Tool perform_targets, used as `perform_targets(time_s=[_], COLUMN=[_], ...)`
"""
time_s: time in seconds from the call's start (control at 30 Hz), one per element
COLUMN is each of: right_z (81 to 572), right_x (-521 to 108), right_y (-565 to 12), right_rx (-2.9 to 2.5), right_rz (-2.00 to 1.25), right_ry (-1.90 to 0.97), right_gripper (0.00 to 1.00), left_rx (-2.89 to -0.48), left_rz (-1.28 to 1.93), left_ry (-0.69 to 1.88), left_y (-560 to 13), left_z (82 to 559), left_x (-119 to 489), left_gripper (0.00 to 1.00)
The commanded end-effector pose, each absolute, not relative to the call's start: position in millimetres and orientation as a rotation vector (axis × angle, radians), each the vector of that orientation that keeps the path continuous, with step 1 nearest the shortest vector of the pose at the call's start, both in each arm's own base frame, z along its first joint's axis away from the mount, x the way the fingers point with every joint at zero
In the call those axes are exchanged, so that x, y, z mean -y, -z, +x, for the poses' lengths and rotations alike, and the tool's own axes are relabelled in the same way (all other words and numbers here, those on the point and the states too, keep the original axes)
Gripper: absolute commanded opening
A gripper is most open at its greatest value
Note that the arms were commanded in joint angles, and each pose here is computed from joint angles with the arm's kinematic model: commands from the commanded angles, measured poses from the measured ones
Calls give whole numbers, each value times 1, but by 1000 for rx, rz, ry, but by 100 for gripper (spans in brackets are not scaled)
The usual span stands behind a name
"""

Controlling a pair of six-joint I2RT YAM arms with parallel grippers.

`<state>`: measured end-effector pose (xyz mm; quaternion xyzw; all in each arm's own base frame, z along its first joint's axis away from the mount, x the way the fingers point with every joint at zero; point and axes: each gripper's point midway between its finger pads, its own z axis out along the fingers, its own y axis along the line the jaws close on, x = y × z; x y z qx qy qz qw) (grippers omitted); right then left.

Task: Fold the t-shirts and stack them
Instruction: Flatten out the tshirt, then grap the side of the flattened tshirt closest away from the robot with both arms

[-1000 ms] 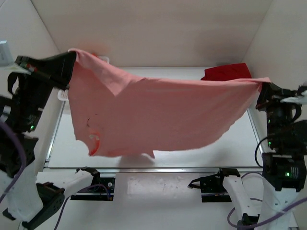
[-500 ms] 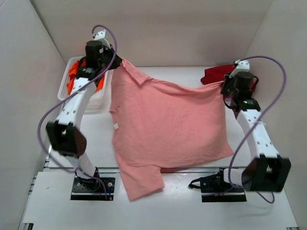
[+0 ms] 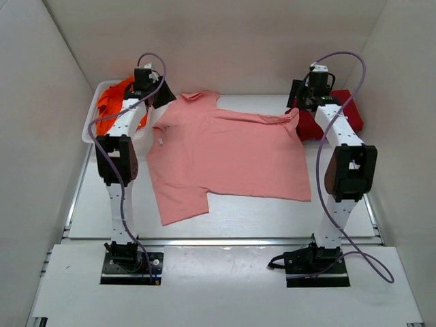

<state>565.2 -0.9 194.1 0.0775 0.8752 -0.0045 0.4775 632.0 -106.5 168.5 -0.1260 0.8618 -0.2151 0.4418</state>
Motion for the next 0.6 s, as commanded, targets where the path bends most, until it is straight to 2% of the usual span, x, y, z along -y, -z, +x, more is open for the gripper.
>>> perform_targets(time_s=[0.0,0.03,0.07,0.1,0.13,0.2,0.27,0.3,0.4,0.57], right_z=[503,495,476,466,451,419,396,383,352,317], right_x=[15,13,24,27,24,28,29,27,19,13], right_y=[-205,-206,-198,-192,-182,-157,-138,-127,-105,-76], right_rx=[-2166,-2161,-2172,-2190,-2213,-2311,-2391,-2435,-2506,-2574], right_rz=[303,317,362,371,393,419,439,443,445,500], right_ry=[33,19,17,8,-27,-38,0,5,6,-17], right_gripper=[79,79,78,78,77,77,77,77,78,77], left_rx=[-2004,-2077,-2121,-2102,-2193,-2258,-2387,-2374,-2497,-2601], left_rz=[-208,-225,-232,-212,-218,-169,-161,-143,-161,-206], left_ry=[589,585,601,613,601,530,494,487,436,328], left_y=[-272,-236,-223,-236,-201,-183,-141,-145,-101,-55], left_z=[559,540,511,494,471,430,385,376,324,277], left_x=[122,121,124,123,126,125,121,119,107,83], left_gripper=[57,57,57,57,58,58,58,58,61,64])
